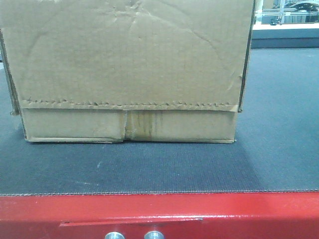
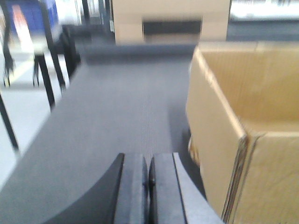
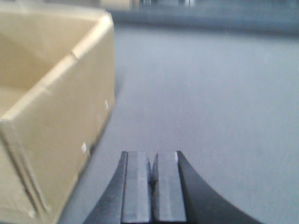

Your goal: Grab carton from right shelf to conveyor

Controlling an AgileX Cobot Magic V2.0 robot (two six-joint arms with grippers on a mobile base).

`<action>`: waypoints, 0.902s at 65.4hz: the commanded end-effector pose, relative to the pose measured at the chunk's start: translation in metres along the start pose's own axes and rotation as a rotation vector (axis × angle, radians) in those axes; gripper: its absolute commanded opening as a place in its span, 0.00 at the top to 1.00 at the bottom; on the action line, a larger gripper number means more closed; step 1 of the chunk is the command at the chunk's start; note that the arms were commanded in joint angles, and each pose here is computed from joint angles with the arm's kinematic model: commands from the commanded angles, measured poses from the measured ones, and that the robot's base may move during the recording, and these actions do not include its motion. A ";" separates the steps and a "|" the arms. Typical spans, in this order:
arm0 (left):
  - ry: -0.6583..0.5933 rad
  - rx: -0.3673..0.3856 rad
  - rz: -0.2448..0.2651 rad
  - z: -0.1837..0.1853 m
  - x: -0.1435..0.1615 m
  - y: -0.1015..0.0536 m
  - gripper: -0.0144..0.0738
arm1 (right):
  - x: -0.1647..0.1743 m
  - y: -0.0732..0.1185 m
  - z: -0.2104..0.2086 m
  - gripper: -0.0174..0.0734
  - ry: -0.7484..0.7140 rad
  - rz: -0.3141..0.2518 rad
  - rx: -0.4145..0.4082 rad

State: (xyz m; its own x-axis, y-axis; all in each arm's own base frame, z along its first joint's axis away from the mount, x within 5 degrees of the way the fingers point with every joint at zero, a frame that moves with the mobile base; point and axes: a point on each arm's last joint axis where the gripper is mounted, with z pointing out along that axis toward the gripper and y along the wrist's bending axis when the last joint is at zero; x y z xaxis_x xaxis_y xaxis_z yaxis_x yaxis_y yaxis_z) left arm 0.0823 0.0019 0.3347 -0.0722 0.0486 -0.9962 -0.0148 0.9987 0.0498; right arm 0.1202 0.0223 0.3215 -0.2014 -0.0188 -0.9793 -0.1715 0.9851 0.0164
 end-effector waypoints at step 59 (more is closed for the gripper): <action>-0.174 -0.010 0.001 -0.033 -0.008 0.002 0.82 | -0.002 -0.001 -0.048 0.88 -0.288 -0.024 -0.007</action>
State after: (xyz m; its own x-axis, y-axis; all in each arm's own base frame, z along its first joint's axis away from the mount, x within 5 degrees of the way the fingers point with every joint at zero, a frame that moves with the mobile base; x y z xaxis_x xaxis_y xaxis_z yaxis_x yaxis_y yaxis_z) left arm 0.0507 0.0028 0.3438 0.0787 0.0487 -0.9957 -0.0221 0.9986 0.0471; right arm 0.0754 0.0138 0.3307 0.0475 0.0258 -0.9985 -0.1844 0.9827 0.0166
